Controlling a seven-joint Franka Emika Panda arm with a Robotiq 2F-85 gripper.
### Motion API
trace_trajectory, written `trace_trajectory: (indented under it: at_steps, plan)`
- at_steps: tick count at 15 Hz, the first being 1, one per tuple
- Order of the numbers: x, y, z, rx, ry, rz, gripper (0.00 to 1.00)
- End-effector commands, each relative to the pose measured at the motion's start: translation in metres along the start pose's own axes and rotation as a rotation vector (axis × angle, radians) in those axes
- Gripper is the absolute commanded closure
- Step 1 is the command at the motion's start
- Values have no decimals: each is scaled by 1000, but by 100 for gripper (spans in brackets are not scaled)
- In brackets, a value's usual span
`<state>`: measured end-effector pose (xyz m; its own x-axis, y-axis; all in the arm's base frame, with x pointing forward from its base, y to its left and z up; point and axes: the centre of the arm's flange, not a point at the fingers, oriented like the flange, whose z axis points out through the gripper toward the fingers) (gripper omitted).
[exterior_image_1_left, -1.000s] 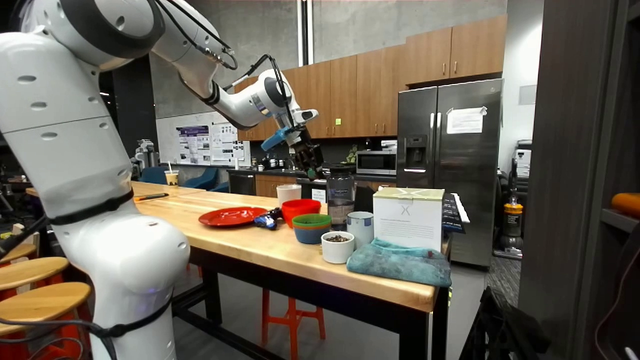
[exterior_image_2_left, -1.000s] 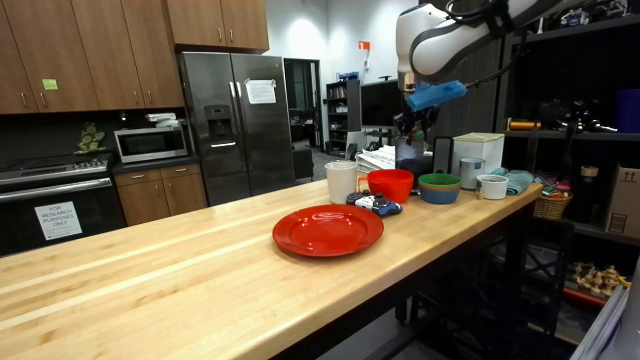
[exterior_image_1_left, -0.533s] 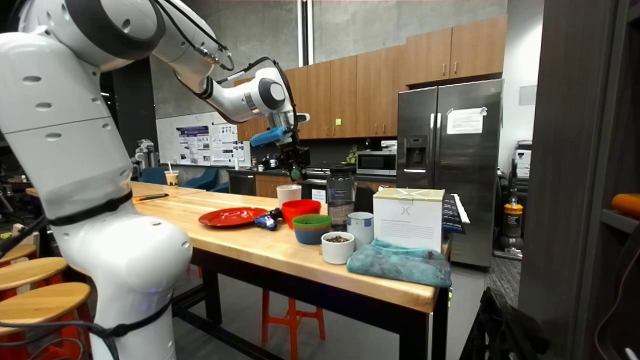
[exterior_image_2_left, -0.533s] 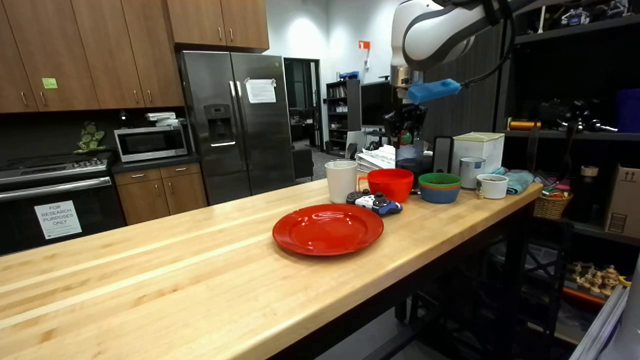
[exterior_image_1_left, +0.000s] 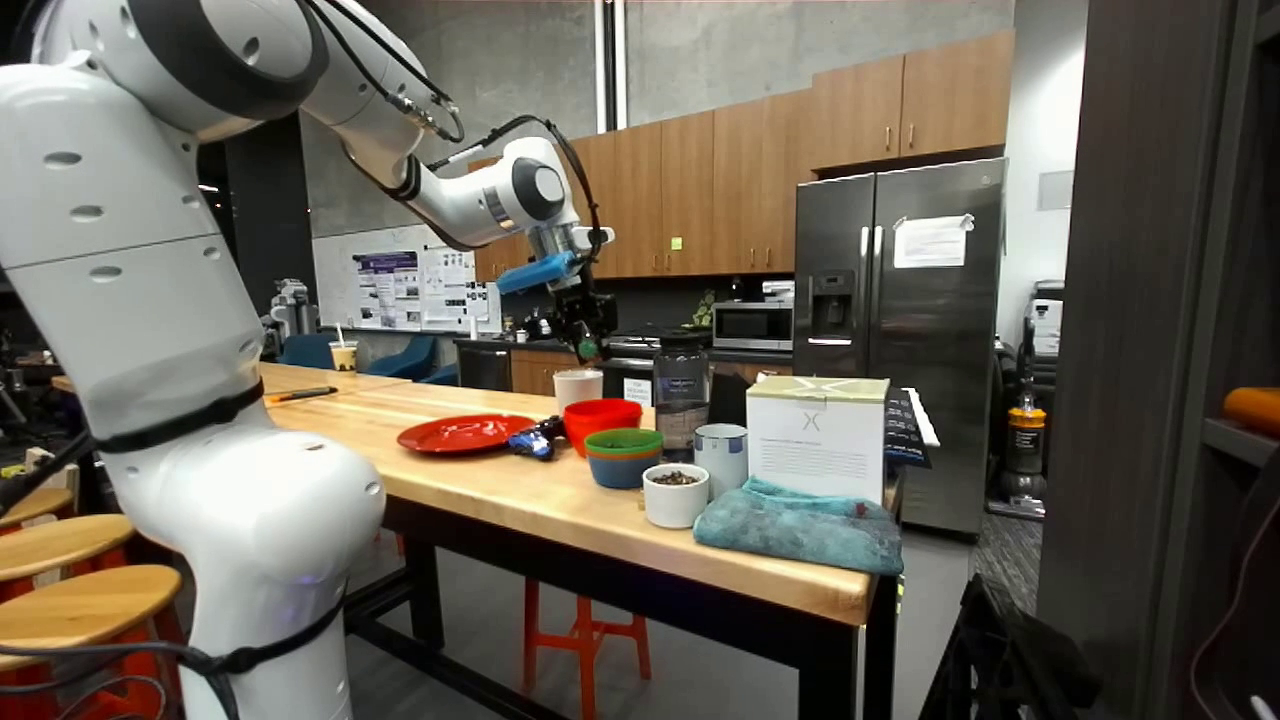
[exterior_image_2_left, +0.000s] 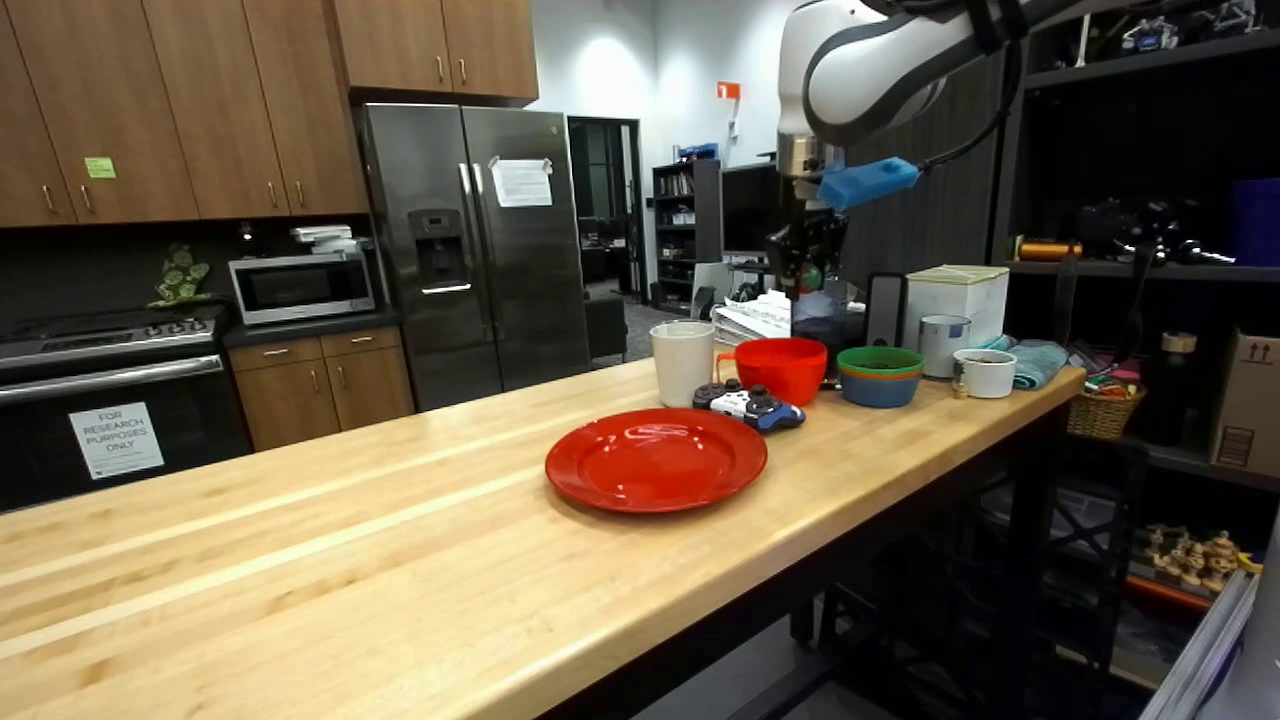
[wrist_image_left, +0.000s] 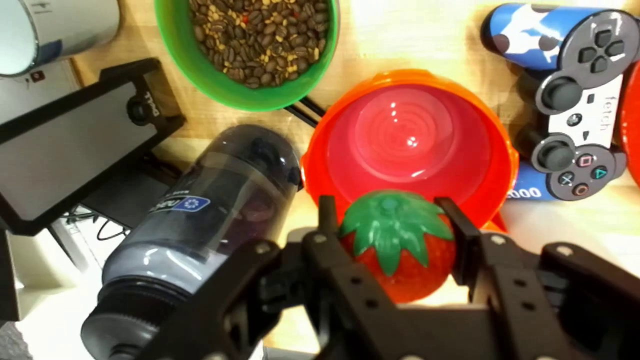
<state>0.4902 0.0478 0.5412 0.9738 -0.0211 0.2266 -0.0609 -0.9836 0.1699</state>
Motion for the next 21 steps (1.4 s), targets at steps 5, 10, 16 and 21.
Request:
trace_trajectory:
  at_steps: [5, 10, 16, 21]
  plan:
    - [-56, 28, -4, -159, -45, 29, 76]
    - [-84, 24, -17, -208, -92, 92, 76]
    - [-91, -21, -25, -117, -60, 31, 76]
    - [-111, -57, -10, -35, -89, -75, 76]
